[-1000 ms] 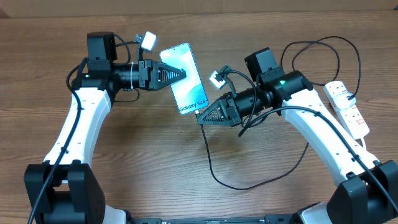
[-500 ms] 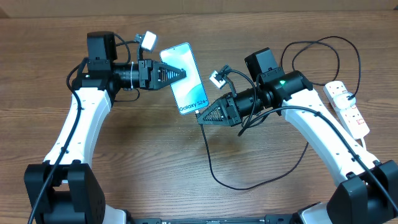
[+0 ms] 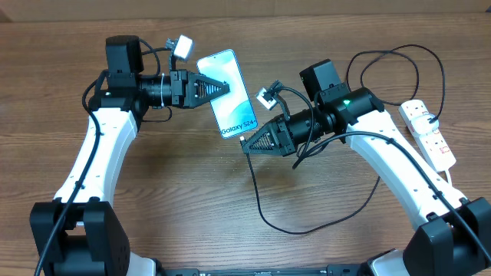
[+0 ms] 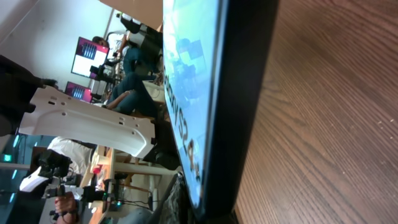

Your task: Plug charger to phone and switch on socket

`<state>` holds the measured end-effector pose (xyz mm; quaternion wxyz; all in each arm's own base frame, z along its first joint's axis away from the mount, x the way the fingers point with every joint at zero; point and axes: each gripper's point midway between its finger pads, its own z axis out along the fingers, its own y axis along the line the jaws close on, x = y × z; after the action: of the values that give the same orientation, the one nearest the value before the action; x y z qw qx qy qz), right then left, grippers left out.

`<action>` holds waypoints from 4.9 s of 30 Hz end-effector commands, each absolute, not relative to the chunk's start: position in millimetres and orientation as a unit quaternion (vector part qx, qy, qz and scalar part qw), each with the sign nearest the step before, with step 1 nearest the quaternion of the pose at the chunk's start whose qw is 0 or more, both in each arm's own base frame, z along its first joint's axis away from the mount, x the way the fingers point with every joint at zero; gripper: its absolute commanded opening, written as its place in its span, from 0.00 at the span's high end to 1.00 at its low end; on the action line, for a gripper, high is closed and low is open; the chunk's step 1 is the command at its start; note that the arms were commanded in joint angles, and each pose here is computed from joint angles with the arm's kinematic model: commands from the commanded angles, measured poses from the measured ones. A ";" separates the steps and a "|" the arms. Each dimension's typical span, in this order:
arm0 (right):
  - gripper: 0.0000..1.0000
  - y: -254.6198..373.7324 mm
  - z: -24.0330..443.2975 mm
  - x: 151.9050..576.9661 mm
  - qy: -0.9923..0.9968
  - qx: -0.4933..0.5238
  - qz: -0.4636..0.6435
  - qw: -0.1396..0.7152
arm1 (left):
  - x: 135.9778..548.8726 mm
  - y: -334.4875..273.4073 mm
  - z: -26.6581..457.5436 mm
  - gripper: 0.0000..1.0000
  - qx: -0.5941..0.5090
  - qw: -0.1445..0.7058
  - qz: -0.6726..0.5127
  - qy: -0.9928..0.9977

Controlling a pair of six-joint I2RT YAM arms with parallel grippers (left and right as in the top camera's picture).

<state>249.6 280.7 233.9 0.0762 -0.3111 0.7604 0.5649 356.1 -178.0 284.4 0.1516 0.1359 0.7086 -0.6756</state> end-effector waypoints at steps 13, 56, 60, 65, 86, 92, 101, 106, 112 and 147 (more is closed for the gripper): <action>0.96 284.2 237.3 256.0 0.761 -0.303 0.569 0.082 | 350.0 -179.5 297.7 0.96 0.158 0.158 -0.682 0.696; 0.96 279.8 242.8 252.3 0.752 -0.293 0.586 0.069 | 351.9 -177.1 297.5 0.96 0.169 0.174 -0.677 0.695; 0.96 279.8 242.9 252.5 0.752 -0.293 0.586 0.070 | 352.0 -177.1 297.5 0.96 0.169 0.174 -0.677 0.695; 0.96 279.9 243.0 252.7 0.751 -0.294 0.586 0.071 | 351.9 -177.2 297.5 0.96 0.167 0.173 -0.677 0.695; 0.96 280.4 243.4 254.0 0.750 -0.297 0.586 0.075 | 355.1 -177.0 295.1 0.96 0.139 0.156 -0.676 0.706; 0.96 279.5 242.3 251.9 0.753 -0.292 0.586 0.067 | 355.5 -176.9 294.9 0.96 0.138 0.156 -0.676 0.707; 0.96 279.4 242.2 251.7 0.753 -0.291 0.586 0.067 | 355.5 -176.9 294.8 0.96 0.138 0.156 -0.676 0.707; 0.96 279.8 242.6 252.7 0.752 -0.293 0.586 0.070 | 355.5 -176.9 294.8 0.95 0.138 0.156 -0.676 0.707; 0.96 280.3 243.1 254.0 0.751 -0.296 0.586 0.075 | 355.5 -176.9 294.8 0.96 0.135 0.153 -0.676 0.708; 0.96 281.6 233.3 256.4 0.773 -0.288 0.561 0.071 | 354.1 -176.5 302.5 0.96 0.154 0.159 -0.683 0.696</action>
<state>256.8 280.4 233.2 0.0729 -0.2880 0.7726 0.5611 362.3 -177.7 286.1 0.1583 0.1299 0.7132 -0.6703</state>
